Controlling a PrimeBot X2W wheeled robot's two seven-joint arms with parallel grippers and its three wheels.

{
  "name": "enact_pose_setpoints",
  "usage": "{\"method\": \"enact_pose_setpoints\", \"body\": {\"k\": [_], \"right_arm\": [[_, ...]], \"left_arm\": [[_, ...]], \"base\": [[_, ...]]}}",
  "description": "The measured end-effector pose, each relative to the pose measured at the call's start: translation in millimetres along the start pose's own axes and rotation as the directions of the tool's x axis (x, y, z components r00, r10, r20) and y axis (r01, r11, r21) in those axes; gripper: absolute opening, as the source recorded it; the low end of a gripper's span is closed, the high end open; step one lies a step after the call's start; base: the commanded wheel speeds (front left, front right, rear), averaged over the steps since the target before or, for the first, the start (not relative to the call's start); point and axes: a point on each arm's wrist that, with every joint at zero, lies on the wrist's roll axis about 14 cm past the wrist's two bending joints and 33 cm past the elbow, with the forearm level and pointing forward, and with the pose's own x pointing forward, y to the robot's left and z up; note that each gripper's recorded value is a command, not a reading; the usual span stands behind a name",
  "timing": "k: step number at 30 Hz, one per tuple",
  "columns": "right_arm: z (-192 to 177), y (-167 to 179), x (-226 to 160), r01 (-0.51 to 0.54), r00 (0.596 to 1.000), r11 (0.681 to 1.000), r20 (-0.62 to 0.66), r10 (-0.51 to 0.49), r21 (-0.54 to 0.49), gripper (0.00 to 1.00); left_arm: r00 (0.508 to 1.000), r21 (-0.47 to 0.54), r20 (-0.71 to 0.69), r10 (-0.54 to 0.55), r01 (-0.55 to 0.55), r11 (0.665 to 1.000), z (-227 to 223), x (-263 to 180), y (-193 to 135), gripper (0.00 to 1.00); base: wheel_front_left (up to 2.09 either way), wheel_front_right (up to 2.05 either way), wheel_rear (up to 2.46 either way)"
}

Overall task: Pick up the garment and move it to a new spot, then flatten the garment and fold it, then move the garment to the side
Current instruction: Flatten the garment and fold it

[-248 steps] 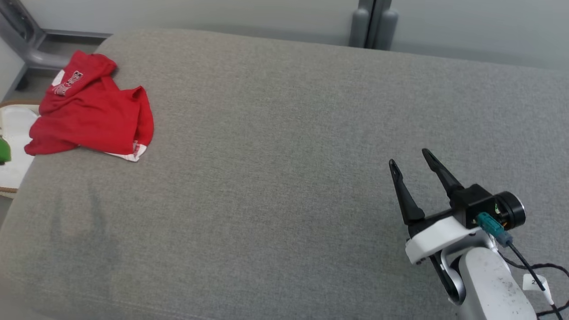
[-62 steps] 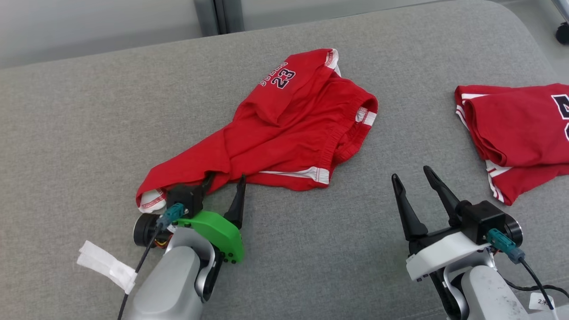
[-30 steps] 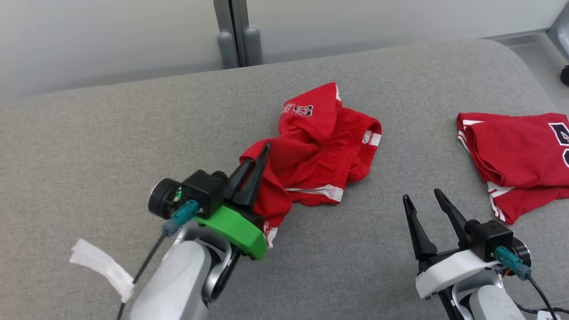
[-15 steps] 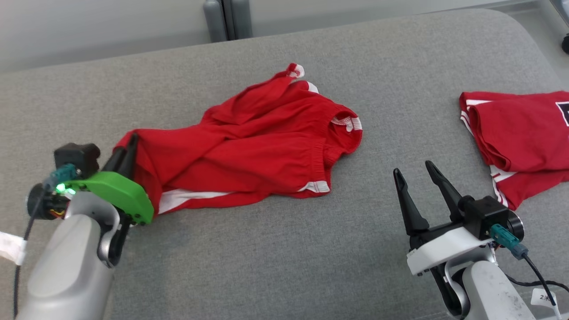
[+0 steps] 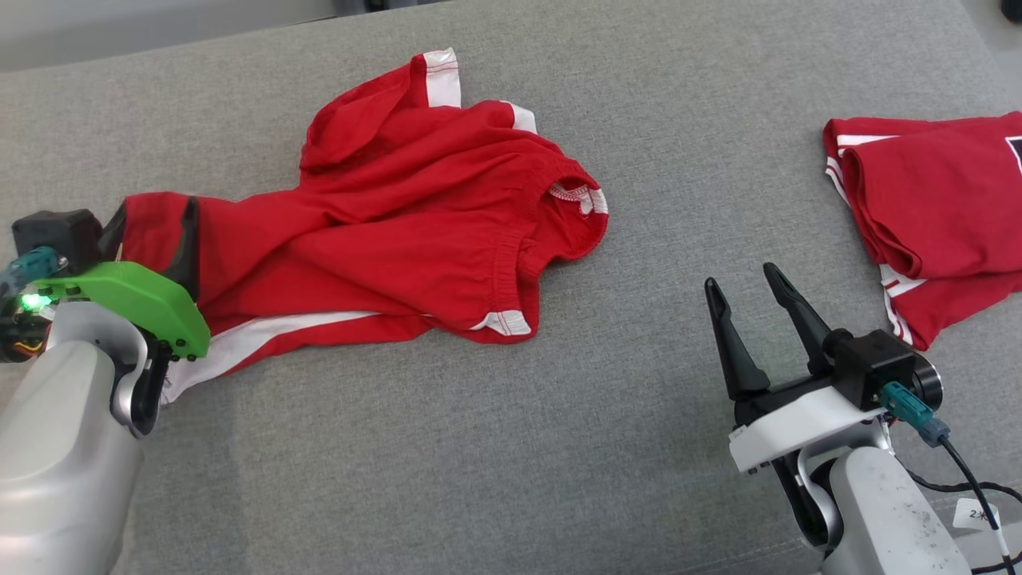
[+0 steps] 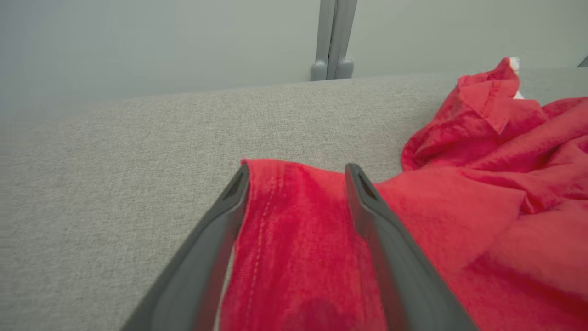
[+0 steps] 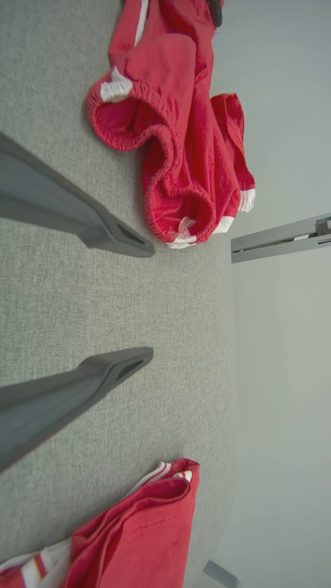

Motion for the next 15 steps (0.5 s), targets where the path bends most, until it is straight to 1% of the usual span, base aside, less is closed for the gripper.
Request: {"method": "enact_pose_setpoints", "body": {"k": [3, 8, 12, 15], "right_arm": [[3, 3, 1, -0.007, 1.000, 1.000, 0.008, 0.007, 0.000, 1.00], [9, 12, 0, -0.032, 0.999, 0.999, 0.023, 0.032, 0.000, 1.00], [10, 18, -6, -0.045, 0.999, 0.999, 0.024, 0.045, 0.004, 1.00], [12, 23, -11, -0.055, 0.998, 0.998, 0.028, 0.054, 0.006, 1.00]], "left_arm": [[0.999, 0.024, 0.039, 0.004, -0.005, 1.000, 7, -10, 7, 1.00], [0.994, 0.024, 0.107, 0.029, -0.032, 0.999, 20, -34, 21, 1.00], [0.987, 0.015, 0.152, 0.043, -0.046, 0.999, 27, -53, 25, 1.00], [0.980, -0.005, 0.193, 0.039, -0.039, 0.999, 32, -70, 17, 1.00]], "base": [[0.00, 0.00, 0.00], [0.00, 0.00, 0.00], [0.00, 0.00, 0.00], [0.00, 0.00, 0.00]]}}
